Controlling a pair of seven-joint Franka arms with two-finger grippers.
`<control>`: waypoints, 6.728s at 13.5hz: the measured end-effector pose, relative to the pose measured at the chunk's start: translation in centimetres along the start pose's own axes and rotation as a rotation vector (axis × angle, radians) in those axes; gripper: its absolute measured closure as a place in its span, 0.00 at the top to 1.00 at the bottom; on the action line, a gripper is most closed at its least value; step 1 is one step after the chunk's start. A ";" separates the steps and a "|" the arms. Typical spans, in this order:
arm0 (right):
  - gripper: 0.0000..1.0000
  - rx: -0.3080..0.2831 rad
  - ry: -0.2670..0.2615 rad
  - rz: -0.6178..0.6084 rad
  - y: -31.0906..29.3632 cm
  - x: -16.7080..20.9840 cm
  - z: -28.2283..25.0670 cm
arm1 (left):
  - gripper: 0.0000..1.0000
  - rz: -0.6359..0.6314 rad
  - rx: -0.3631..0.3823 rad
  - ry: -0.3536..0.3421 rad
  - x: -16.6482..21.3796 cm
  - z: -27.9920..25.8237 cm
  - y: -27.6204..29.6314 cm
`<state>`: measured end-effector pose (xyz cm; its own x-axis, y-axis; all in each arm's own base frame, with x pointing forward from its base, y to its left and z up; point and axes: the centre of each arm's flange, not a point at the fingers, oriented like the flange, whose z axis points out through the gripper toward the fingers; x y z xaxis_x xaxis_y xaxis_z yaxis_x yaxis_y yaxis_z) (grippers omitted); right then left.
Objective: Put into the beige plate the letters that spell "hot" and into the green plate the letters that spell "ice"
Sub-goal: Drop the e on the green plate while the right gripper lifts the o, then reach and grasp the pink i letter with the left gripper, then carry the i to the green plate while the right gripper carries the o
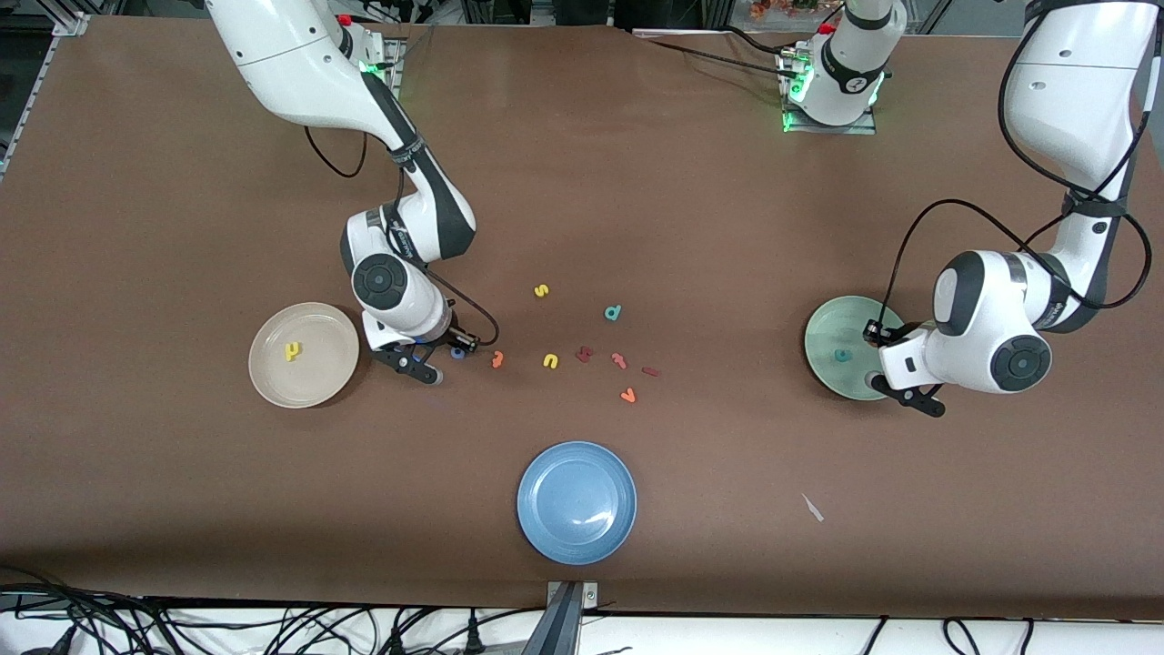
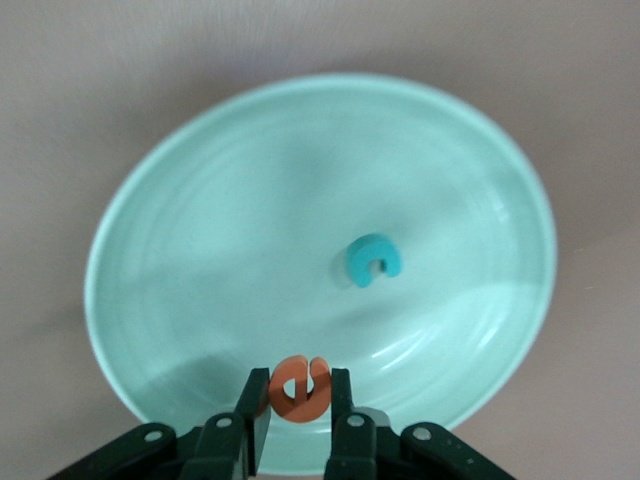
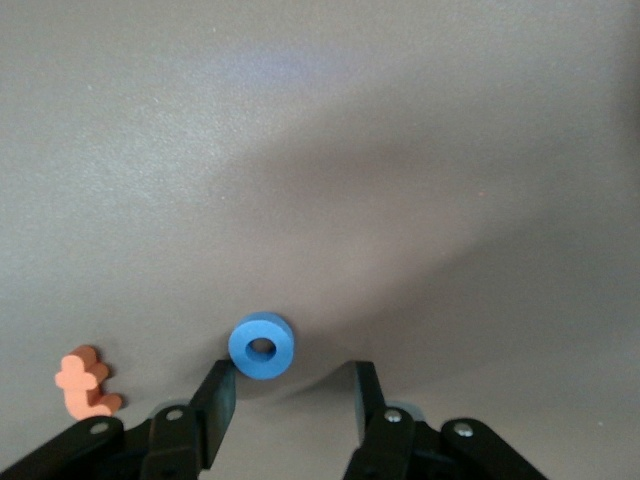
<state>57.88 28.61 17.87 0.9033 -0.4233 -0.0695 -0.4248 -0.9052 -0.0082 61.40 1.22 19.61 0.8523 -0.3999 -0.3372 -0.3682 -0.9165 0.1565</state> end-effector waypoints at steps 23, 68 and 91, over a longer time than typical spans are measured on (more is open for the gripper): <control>0.18 0.002 0.002 0.026 -0.4 0.2 0.0 | 1.00 0.236 0.069 0.166 7.2 -7.6 24.4; 0.55 0.000 0.008 -0.086 0.6 1.8 -0.1 | 0.07 1.033 0.333 0.287 15.9 2.7 36.8; 0.28 -0.002 0.007 -0.082 0.6 1.9 -0.1 | 0.07 0.281 0.006 -0.115 2.5 -3.2 5.3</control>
<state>59.32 27.23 17.86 0.9355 -0.3480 -0.0613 -0.3494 -0.9369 -0.0119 62.79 -4.57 22.61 0.6688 -0.6362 -0.3847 -0.5865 -0.7695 0.2529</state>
